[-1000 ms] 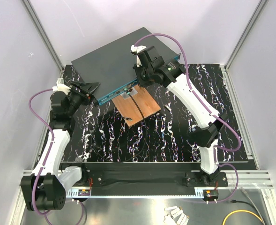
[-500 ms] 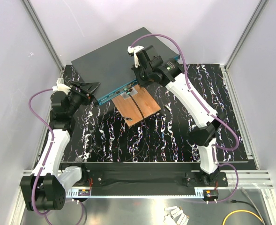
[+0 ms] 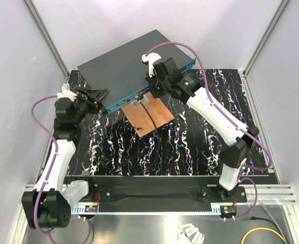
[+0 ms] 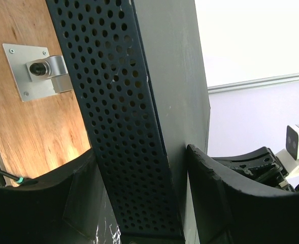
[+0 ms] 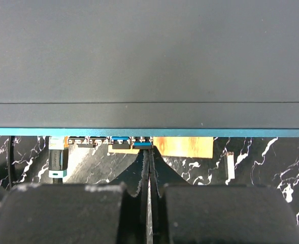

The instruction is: Insert the plug into the switch port

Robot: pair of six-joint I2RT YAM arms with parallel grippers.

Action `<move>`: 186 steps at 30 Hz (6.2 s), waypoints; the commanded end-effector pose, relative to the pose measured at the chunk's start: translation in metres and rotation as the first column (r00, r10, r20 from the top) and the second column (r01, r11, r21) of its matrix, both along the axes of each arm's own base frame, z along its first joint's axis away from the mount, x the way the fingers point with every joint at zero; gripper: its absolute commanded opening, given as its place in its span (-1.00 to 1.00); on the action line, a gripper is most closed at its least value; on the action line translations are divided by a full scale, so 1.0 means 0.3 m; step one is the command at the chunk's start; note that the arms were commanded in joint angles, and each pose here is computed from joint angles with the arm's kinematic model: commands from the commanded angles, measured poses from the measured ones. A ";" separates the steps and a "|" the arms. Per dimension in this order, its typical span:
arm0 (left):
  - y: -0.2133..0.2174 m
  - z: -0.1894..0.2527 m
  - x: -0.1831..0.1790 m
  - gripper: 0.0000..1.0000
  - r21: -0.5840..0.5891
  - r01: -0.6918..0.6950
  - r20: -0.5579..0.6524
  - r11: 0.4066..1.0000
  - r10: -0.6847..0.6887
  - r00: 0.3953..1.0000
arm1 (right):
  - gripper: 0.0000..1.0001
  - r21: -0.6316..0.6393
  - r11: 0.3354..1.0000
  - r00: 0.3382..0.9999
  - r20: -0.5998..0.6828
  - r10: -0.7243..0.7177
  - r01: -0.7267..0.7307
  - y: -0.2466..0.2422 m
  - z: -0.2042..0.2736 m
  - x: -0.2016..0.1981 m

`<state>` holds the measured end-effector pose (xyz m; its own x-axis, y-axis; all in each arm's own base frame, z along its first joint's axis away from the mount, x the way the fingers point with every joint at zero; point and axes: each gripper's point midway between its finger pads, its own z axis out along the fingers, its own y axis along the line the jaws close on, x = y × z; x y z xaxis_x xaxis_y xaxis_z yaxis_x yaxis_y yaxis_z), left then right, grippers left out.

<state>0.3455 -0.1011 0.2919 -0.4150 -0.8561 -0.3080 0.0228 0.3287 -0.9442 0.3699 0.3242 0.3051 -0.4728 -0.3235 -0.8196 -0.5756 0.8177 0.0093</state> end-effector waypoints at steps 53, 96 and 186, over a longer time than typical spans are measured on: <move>-0.138 -0.076 -0.077 -0.55 0.098 0.222 -0.035 0.970 -0.220 0.975 | -1.00 0.121 0.993 0.995 0.098 -0.005 -0.007 0.081 0.160 0.115; -0.039 0.193 -0.077 0.59 0.186 0.191 0.154 0.964 -0.220 0.963 | -0.10 -0.153 0.988 0.992 -0.112 -0.050 0.033 -0.560 -0.328 -0.154; -0.608 0.551 -0.227 0.53 0.854 -0.091 0.480 0.511 -0.709 0.517 | -1.00 0.864 0.440 0.962 0.162 0.219 -0.245 -0.107 0.591 -0.254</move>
<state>0.2626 -0.2907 0.4227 0.0045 0.0158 -0.9999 0.8500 0.5267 0.0122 0.3153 0.2868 0.4410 -0.5470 0.4218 -0.7231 -0.6577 0.3179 0.6829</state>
